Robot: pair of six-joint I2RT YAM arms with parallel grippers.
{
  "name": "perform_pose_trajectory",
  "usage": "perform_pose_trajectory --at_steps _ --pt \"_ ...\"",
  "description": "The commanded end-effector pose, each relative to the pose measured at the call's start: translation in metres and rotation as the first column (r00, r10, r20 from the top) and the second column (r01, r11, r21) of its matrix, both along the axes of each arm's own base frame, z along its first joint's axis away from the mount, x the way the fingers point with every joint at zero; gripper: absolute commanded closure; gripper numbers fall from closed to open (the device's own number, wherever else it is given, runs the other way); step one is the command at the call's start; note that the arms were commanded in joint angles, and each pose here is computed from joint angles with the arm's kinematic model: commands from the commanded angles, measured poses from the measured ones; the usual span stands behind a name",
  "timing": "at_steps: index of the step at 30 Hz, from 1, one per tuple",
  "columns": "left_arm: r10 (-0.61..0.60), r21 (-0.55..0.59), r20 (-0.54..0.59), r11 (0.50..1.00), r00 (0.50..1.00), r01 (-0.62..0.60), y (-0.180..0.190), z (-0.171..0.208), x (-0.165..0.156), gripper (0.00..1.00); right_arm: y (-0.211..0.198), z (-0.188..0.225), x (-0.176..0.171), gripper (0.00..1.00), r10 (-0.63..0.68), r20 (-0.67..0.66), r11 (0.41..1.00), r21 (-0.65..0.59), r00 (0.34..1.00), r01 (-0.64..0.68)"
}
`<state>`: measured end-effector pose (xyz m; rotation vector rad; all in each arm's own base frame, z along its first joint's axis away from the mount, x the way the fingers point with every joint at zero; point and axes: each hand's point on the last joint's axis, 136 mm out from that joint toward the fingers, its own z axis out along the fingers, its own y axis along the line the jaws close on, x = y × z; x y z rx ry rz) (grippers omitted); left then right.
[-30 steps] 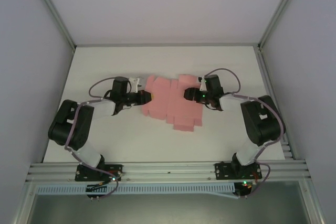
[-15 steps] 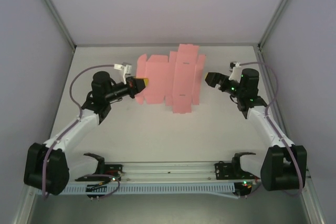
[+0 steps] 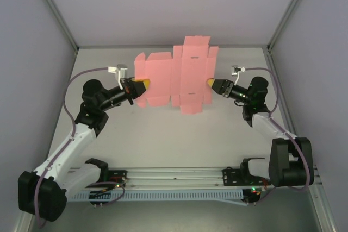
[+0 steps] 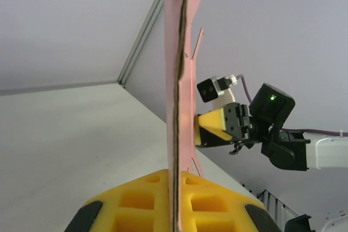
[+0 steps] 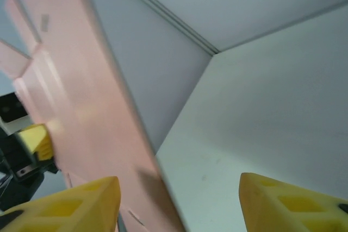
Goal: Assemble paper box
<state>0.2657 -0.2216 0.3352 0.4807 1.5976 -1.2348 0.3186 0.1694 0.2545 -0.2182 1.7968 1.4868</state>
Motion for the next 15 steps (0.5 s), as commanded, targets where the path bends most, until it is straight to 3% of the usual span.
perform_pose_trajectory --at_steps 1,3,15 --pt "-0.014 -0.032 0.024 0.999 1.0 0.014 0.0 0.008 -0.004 1.0 0.013 0.018 -0.018 0.51 0.104 0.086 0.994 0.016 0.991 -0.106" --pt "0.02 -0.04 0.005 0.999 1.0 -0.02 0.003 0.008 0.002 1.0 0.017 0.016 -0.021 0.66 0.121 0.089 0.993 0.005 0.989 -0.122" --pt "0.058 -0.066 -0.001 0.996 0.998 -0.058 0.007 0.007 0.007 1.0 0.024 0.009 -0.035 0.79 0.13 0.117 0.99 -0.073 0.985 -0.122"
